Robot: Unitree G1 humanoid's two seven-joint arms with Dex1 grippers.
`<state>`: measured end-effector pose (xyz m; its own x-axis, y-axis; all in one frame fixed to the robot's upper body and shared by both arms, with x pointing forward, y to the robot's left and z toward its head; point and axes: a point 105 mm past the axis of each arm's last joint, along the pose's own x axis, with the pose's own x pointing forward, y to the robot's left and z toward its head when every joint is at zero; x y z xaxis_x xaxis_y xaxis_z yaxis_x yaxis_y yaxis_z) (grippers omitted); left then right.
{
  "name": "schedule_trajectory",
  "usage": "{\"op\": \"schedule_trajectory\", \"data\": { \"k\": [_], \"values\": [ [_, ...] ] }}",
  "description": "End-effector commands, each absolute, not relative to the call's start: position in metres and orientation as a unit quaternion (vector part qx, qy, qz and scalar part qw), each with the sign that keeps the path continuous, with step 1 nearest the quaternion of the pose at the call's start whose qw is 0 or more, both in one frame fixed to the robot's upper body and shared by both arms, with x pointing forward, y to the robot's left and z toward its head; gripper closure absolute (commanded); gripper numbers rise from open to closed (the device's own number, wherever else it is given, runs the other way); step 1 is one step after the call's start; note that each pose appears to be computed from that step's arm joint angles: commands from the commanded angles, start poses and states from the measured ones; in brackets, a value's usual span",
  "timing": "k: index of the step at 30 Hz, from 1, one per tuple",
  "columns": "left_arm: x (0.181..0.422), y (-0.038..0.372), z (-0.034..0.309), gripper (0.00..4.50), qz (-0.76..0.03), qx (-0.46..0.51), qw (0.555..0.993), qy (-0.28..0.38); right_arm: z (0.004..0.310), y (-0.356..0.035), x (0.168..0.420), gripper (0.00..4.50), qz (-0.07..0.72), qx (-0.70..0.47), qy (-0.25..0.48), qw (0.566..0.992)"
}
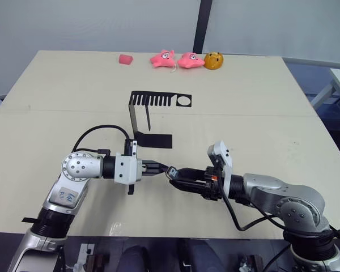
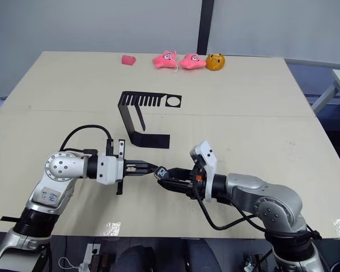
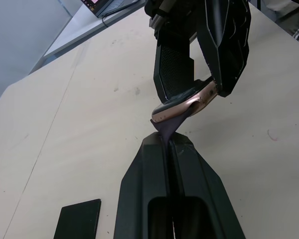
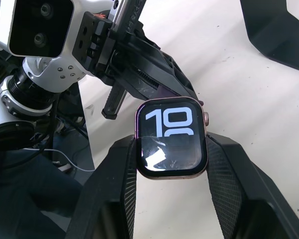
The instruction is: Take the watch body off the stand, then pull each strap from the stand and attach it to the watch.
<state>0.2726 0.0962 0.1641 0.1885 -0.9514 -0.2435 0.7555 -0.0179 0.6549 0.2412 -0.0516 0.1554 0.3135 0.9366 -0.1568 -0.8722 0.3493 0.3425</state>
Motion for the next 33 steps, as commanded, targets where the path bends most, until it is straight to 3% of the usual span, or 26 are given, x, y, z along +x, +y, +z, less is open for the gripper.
{"op": "schedule_trajectory", "data": {
  "k": [1, 33],
  "values": [
    [0.2617, 0.0867, 0.1725, 4.50, -0.632, 0.351, 0.668, -0.175, 0.1624, -0.0518, 0.2434, 3.01, 0.557, 0.101, 0.155, 0.810],
    [0.2579, 0.0866, 0.1702, 4.50, -0.638, 0.356, 0.660, -0.177, 0.1557, -0.0528, 0.2446, 3.01, 0.546, 0.108, 0.176, 0.812]
  ]
}}
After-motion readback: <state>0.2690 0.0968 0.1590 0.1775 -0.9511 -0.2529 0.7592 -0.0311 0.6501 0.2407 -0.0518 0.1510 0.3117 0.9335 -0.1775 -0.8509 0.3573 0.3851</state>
